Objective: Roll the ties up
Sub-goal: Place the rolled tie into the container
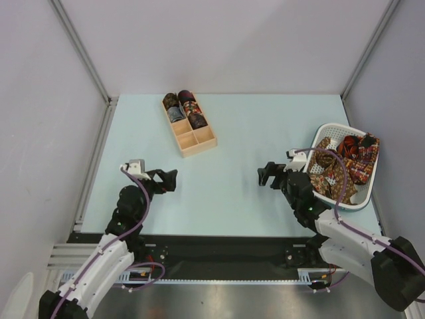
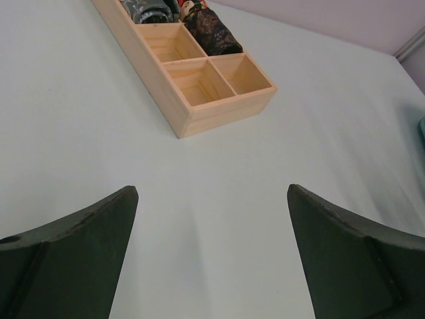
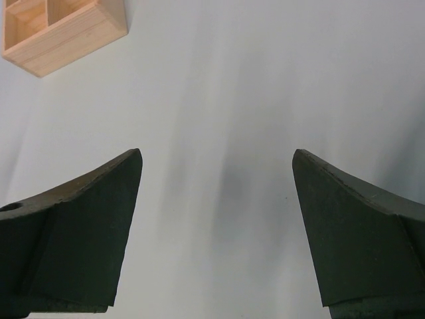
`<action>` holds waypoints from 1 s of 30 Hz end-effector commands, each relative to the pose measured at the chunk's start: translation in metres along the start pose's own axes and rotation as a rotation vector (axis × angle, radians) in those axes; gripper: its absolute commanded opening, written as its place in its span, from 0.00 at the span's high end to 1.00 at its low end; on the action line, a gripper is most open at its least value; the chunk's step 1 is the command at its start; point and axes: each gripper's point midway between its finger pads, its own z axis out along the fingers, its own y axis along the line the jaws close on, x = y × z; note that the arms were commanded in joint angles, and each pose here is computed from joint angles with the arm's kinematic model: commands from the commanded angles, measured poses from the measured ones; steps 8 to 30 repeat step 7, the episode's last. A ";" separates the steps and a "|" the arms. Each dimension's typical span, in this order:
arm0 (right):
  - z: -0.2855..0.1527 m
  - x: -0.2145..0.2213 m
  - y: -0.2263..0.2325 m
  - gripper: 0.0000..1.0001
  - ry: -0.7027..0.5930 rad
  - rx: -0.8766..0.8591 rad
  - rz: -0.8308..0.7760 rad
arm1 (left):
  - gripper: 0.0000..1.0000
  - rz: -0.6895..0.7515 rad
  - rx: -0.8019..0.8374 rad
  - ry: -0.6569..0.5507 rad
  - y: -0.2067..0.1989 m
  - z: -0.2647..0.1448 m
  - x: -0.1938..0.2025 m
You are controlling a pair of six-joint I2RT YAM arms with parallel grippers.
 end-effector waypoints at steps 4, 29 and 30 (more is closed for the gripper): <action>0.005 -0.023 0.007 0.04 -0.059 -0.006 0.018 | 0.00 0.034 -0.031 -0.030 0.004 0.006 -0.011; 0.002 -0.027 0.004 0.02 -0.079 0.005 0.019 | 0.00 0.039 -0.049 -0.022 0.006 0.007 -0.010; 0.002 -0.027 0.004 0.02 -0.079 0.005 0.019 | 0.00 0.039 -0.049 -0.022 0.006 0.007 -0.010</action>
